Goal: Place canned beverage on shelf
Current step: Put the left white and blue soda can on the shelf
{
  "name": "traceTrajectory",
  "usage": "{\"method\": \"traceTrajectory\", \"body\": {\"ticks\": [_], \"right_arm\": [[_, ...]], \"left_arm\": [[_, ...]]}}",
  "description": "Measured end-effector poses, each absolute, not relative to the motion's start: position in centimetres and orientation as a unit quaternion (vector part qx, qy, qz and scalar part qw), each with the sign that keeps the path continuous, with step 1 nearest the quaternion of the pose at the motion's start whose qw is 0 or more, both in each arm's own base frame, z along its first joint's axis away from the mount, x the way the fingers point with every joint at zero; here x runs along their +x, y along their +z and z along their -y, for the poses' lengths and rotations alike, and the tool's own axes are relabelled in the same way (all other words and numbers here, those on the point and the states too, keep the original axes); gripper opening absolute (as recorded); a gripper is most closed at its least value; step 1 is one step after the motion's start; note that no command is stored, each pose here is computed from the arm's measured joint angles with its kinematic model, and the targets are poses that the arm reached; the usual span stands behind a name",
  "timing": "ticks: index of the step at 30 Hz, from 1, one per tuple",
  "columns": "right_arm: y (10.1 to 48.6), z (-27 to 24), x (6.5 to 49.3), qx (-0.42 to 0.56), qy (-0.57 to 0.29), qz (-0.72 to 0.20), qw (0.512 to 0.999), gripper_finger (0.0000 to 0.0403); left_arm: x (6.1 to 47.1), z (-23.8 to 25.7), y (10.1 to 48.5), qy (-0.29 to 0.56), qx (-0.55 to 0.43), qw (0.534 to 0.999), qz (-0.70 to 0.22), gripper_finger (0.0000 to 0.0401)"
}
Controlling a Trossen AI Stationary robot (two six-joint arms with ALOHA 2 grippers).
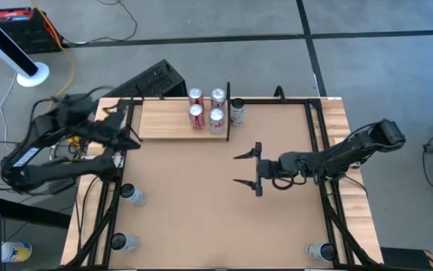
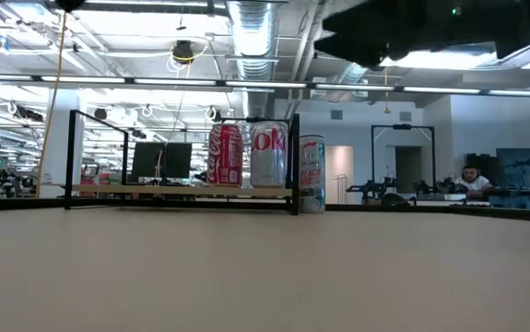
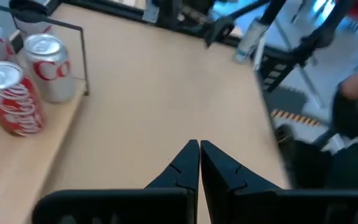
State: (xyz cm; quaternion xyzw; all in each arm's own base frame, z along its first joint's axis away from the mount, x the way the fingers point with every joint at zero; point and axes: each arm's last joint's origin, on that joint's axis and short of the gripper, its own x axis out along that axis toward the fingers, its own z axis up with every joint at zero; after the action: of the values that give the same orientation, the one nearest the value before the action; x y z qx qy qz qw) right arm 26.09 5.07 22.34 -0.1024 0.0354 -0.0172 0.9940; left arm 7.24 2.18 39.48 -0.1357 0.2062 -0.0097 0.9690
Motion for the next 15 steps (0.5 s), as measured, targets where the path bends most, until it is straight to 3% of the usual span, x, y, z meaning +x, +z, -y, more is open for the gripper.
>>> {"method": "traceTrajectory", "body": {"ticks": [6, 15], "right_arm": [[21.1, -5.4, 26.4, -0.118, -0.007, -0.092, 0.989, 0.0384], [21.1, -5.3, 26.3, -0.120, -0.007, -0.100, 0.988, 0.0384]], "left_arm": [[7.3, -0.9, 39.3, 0.002, -0.190, 0.955, -0.228, 0.0000], [13.2, 2.1, 37.3, -0.083, -0.192, 0.898, -0.388, 0.0000]]}}
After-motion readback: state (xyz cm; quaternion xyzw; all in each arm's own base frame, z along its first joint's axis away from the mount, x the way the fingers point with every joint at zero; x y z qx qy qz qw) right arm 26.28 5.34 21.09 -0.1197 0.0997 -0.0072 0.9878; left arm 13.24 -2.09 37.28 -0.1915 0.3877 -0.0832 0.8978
